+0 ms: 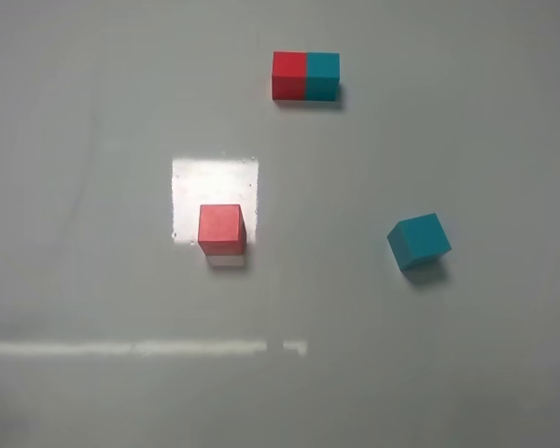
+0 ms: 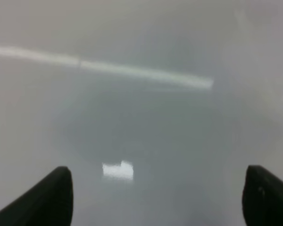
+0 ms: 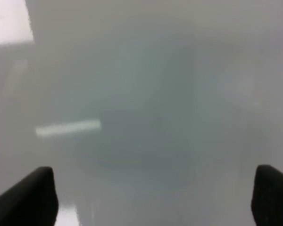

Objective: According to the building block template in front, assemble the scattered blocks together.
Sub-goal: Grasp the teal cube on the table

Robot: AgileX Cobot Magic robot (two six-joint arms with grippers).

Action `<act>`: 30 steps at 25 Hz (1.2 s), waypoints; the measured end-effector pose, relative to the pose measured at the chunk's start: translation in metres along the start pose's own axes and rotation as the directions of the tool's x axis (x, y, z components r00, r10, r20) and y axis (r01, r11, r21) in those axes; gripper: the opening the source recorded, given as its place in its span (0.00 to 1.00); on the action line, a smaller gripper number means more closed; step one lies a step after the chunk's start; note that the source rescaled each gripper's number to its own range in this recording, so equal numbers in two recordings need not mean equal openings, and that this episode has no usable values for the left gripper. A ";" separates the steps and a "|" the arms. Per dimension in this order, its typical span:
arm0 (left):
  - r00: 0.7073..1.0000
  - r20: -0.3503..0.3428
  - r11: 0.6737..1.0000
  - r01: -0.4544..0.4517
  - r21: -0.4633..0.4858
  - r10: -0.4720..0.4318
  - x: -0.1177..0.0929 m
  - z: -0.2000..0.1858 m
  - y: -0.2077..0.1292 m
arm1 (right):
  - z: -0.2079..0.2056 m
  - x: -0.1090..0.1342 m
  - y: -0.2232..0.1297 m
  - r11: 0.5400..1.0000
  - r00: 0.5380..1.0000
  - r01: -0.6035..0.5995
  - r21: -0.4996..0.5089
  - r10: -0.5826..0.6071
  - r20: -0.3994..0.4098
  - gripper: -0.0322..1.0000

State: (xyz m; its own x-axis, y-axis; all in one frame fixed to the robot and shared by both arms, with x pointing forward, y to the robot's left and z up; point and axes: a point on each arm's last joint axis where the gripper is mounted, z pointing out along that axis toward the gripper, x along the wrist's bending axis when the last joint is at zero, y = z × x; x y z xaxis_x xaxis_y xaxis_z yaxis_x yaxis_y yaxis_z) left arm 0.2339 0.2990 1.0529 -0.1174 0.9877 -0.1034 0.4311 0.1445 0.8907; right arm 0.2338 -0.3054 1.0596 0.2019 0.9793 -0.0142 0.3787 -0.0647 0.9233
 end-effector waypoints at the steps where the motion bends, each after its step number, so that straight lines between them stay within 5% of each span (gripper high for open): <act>1: 1.000 0.000 1.000 0.000 0.000 0.000 0.000 0.000 0.000 | 0.000 0.000 0.000 1.000 1.000 0.000 0.000 0.000 0.000 0.89; 30: 1.000 0.000 1.000 0.001 0.000 -0.001 0.000 0.000 0.000 | 0.000 0.001 0.000 1.000 1.000 0.031 -0.003 -0.031 -0.007 0.89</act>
State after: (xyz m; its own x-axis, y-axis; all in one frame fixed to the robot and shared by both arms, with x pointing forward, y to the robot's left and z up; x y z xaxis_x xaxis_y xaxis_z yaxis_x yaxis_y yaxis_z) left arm 0.2339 0.2990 1.0529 -0.1178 0.9876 -0.1040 0.4310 0.1452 0.8906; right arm 0.2340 -0.3048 1.0598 0.1840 0.9821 -0.0399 0.3821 -0.0340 0.9235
